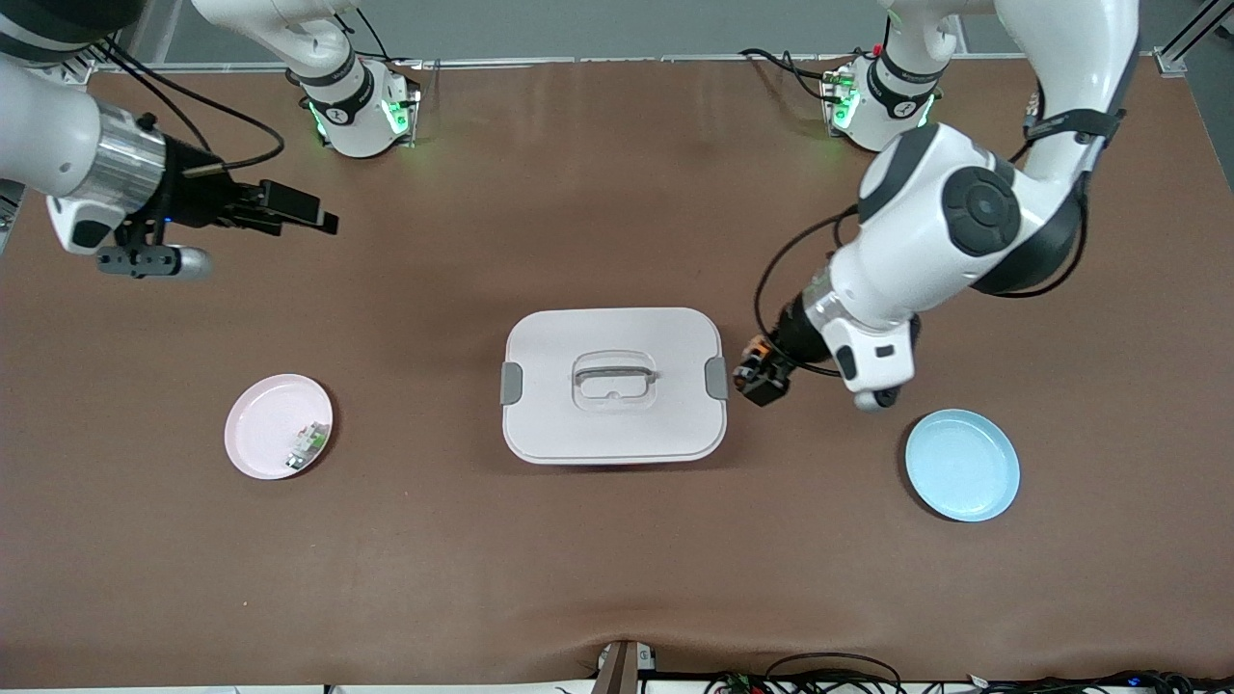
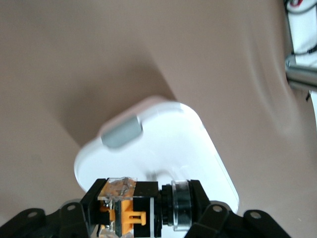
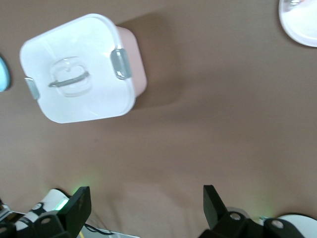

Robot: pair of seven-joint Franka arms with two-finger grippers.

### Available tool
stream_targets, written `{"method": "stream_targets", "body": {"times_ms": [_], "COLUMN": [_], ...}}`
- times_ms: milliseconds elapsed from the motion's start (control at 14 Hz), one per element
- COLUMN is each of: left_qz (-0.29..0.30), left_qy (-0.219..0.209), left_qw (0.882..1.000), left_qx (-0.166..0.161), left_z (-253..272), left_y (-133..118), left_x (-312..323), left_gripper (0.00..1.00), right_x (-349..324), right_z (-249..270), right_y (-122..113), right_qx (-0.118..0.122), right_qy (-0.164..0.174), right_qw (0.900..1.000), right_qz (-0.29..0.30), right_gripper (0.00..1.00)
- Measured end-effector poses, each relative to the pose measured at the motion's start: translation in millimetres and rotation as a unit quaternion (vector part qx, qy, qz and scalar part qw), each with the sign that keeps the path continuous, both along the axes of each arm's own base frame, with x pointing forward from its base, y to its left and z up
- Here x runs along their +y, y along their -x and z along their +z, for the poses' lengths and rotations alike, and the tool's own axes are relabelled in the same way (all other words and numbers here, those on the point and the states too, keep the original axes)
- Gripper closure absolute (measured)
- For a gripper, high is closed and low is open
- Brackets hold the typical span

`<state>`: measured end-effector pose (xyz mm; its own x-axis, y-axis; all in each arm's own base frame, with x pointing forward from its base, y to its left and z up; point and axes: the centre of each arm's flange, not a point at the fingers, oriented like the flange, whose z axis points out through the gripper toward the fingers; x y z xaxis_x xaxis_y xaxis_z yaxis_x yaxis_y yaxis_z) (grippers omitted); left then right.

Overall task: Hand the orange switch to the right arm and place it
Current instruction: 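Lift the switch with the left gripper while the right gripper approaches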

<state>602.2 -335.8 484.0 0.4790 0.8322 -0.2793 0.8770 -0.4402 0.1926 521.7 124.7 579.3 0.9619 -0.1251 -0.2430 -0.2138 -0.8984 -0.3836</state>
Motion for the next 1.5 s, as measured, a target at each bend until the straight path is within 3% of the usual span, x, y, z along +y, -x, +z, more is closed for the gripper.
{"method": "stream_targets", "body": {"times_ms": [573, 1075, 1505], "left_qz": [0.085, 0.145, 0.183], "left_qy": [0.032, 0.058, 0.097], "left_qw": [0.995, 0.985, 0.969], "left_qx": [0.046, 0.079, 0.139], "left_z": [24, 24, 27], "left_y": [47, 80, 83], "left_x": [-97, -149, -156], "left_gripper": [0.27, 0.27, 0.27], "right_x": [41, 110, 114], "right_z": [-11, -23, -56], "right_y": [4, 11, 0], "right_qx": [-0.035, -0.091, -0.102], "right_qy": [-0.11, -0.163, -0.18], "right_qw": [0.992, 0.979, 0.976], "right_qz": [-0.05, -0.078, -0.071], "right_gripper": [0.0, 0.0, 0.0]}}
